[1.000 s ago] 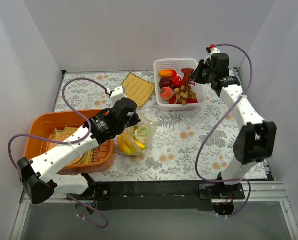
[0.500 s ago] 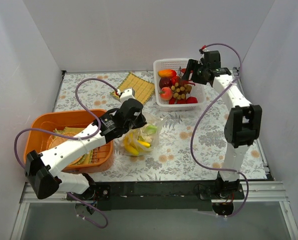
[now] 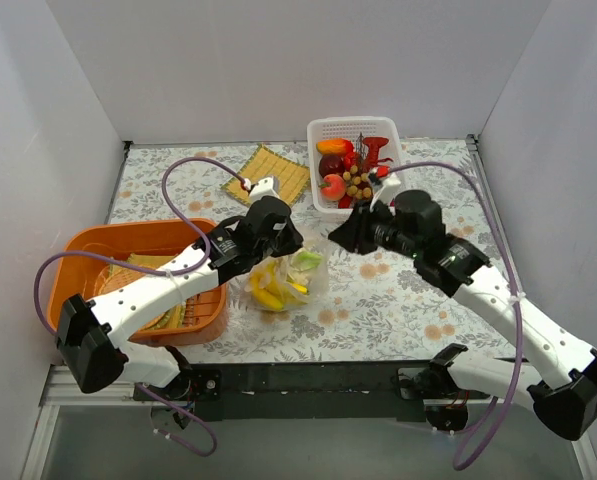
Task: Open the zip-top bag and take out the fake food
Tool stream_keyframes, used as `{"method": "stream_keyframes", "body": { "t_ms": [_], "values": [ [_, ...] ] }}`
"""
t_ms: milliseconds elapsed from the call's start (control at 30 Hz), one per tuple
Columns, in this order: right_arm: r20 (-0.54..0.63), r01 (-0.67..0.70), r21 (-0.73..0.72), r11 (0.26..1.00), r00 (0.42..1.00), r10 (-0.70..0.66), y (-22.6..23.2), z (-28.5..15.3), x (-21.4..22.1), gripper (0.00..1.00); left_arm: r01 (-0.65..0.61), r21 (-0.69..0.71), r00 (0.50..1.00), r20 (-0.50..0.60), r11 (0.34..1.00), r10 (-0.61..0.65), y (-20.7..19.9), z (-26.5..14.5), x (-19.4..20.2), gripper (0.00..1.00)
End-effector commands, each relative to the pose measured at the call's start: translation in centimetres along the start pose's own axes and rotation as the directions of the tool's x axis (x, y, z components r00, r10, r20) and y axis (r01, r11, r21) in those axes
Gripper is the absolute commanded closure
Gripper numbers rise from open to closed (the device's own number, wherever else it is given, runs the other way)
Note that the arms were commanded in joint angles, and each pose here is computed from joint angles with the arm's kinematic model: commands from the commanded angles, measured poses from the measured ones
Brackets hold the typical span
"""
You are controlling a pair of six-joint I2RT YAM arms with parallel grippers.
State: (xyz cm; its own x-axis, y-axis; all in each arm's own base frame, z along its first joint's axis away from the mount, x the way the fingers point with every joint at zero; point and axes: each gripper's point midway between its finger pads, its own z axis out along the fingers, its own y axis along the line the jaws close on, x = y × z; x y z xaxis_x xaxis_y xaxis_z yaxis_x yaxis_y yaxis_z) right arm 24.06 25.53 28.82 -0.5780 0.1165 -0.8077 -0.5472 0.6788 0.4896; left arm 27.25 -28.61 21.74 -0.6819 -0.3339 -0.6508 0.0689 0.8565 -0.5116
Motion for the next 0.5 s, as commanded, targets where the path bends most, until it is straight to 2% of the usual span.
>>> {"method": "stream_keyframes", "body": {
  "t_ms": [0, 167, 267, 333, 367, 400, 467],
  "values": [
    [-0.057, -0.094, -0.05, 0.994, 0.994, 0.091, 2.0, 1.6, 4.1, 0.73, 0.028, 0.051, 1.0, -0.009, 0.998, -0.027, -0.7, 0.5, 0.5, 1.0],
    [-0.152, -0.105, -0.022, 0.994, 0.983, 0.1, 2.0, 3.1, 8.9, 0.75, 0.051, 0.084, 0.998, -0.045, 0.995, -0.047, -1.2, 1.1, 1.7, 1.0],
    [-0.177, -0.106, 0.05, 0.993, 0.978, 0.113, 0.0, 3.7, 11.0, 0.75, 0.047, 0.103, 0.997, -0.059, 0.994, -0.041, -1.8, 1.1, 2.2, 0.99],
    [-0.184, -0.093, 0.113, 0.989, 0.976, 0.113, -1.5, 3.7, 11.8, 0.75, 0.036, 0.127, 0.997, -0.069, 0.991, -0.028, -2.5, 0.9, 2.4, 0.91],
    [-0.184, -0.08, 0.179, 0.981, 0.976, 0.113, -3.3, 3.6, 12.7, 0.74, 0.03, 0.132, 0.997, -0.073, 0.991, -0.021, -2.6, 0.8, 2.6, 0.76],
    [-0.189, -0.074, 0.21, 0.975, 0.975, 0.115, -4.1, 3.4, 13.2, 0.72, 0.027, 0.14, 0.997, -0.069, 0.99, -0.018, -2.8, 0.5, 2.5, 0.7],
    [-0.185, -0.073, 0.26, 0.963, 0.975, 0.124, -6.0, 2.8, 14.4, 0.68, 0.026, 0.158, 0.998, -0.058, 0.987, -0.017, -3.1, -0.3, 2.2, 0.64]
  ]
}}
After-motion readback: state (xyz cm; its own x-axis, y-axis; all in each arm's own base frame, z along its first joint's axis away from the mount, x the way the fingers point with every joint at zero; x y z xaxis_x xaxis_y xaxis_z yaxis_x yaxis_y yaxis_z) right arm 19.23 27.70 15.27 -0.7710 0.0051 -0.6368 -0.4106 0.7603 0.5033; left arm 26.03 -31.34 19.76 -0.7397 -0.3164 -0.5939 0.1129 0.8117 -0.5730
